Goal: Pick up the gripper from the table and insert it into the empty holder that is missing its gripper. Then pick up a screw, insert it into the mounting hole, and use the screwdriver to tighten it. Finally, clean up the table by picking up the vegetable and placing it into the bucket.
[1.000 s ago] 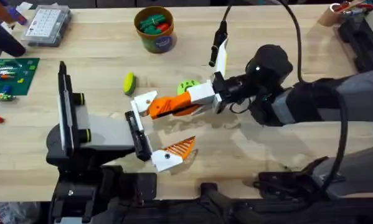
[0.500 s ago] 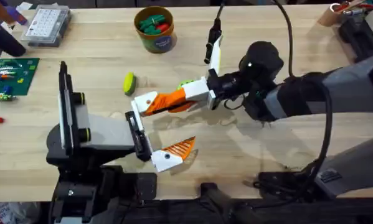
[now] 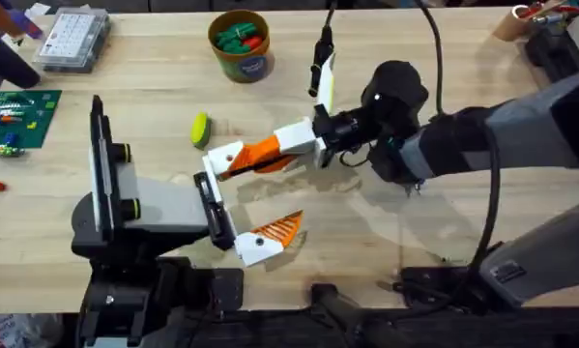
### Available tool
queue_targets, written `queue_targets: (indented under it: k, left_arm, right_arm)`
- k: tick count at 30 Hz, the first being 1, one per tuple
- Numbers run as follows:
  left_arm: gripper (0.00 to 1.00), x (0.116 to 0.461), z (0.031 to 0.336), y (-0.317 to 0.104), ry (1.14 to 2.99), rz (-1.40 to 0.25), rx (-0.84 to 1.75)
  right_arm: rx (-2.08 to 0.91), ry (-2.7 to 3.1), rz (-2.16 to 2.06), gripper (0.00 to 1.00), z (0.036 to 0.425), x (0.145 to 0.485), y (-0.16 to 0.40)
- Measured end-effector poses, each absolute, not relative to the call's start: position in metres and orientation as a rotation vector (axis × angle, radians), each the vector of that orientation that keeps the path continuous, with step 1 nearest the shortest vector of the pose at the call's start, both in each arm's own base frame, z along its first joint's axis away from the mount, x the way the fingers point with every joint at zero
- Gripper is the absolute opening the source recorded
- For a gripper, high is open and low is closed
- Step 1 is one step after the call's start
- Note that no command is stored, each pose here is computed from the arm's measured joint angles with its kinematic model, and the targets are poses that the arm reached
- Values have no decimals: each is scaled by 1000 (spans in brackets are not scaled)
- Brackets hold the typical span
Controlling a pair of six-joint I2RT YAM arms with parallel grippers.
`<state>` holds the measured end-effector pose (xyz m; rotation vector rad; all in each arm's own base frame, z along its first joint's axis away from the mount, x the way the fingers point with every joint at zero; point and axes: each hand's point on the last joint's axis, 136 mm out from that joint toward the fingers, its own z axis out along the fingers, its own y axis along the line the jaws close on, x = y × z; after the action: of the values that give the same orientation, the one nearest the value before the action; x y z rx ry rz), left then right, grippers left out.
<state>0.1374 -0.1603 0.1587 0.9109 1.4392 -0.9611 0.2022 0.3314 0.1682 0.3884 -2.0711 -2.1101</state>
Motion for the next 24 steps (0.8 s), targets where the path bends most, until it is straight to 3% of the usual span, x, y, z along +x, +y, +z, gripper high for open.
queue_targets:
  k: [24]
  left_arm:
    - [986, 138, 159, -160, 1440, -957, 908]
  right_arm:
    - [398, -2069, -2111, 7, 169, 203, 333]
